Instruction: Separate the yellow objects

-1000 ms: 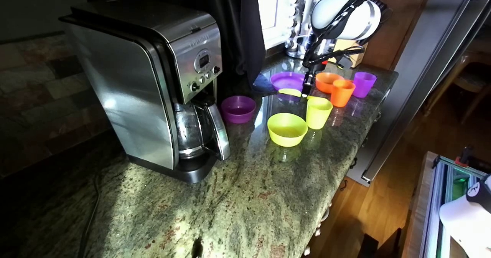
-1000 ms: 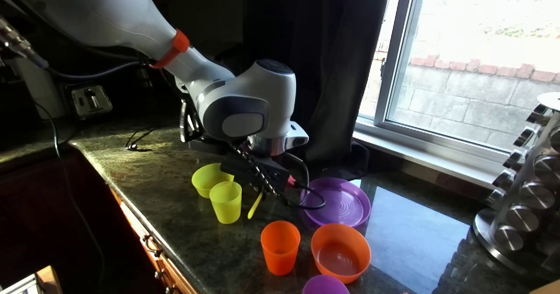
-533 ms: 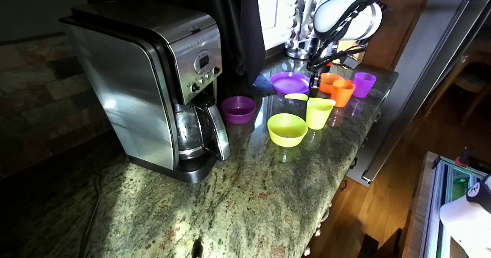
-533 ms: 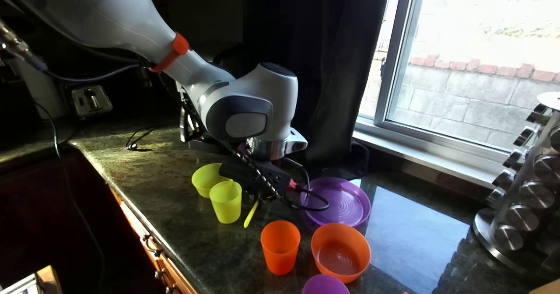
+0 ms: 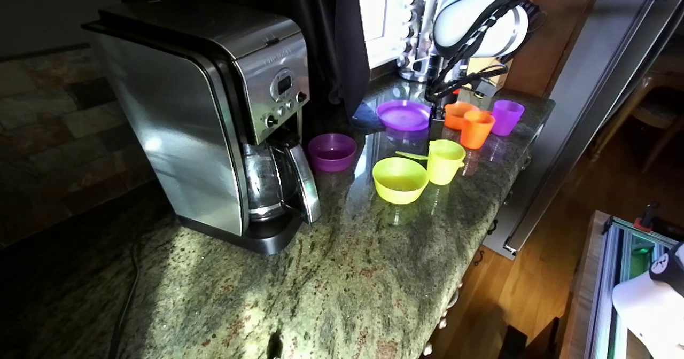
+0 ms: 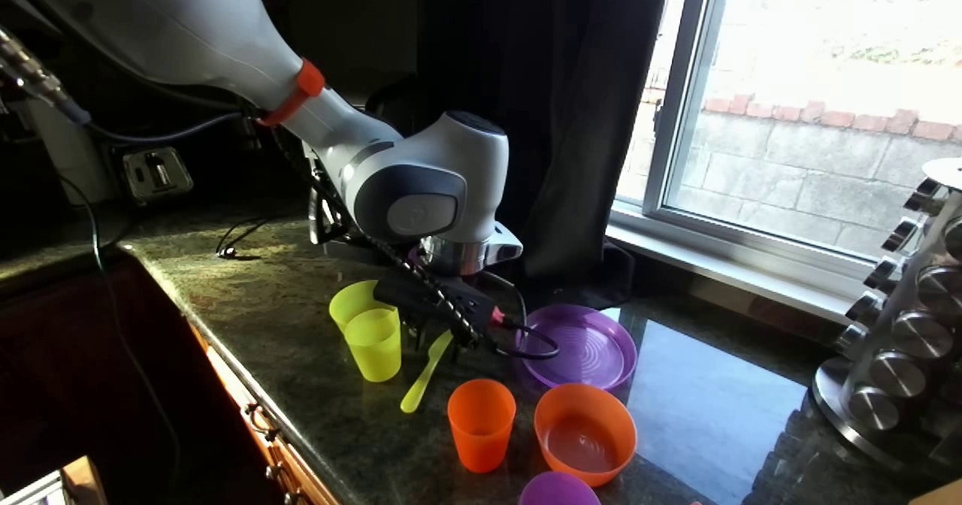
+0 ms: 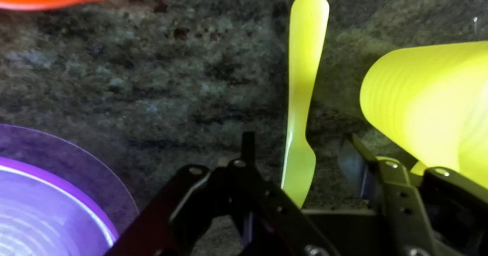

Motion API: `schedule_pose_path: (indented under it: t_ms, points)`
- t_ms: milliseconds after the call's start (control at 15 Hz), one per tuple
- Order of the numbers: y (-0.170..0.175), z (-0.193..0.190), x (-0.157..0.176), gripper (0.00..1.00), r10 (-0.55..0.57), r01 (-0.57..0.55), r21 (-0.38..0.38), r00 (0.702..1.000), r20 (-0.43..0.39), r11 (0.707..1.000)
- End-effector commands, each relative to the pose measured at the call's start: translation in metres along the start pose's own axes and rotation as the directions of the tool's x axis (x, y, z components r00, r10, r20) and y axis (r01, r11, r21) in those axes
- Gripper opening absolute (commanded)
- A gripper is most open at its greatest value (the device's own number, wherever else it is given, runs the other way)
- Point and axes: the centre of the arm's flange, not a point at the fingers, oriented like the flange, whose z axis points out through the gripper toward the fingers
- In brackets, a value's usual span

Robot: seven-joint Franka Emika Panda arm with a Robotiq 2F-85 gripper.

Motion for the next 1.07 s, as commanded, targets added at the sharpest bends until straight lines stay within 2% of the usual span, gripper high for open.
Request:
schedule_pose_path:
  t_ms: [0,67,133,533,1000]
  points:
    - [-0.004,0.0,0.01,0.91,0.004,-0.004,0.009,1.0,0.012,1.0]
    - [-0.003,-0.005,0.006,0.98,0.008,-0.008,0.001,1.0,0.01,1.0]
    - [-0.001,-0.008,0.004,1.0,0.014,-0.014,-0.008,1.0,0.008,1.0]
    - [0.009,-0.04,-0.016,1.0,0.072,-0.073,-0.032,0.997,-0.035,0.997]
    - [-0.019,-0.097,-0.039,1.0,0.212,-0.212,0.01,0.976,-0.048,0.977]
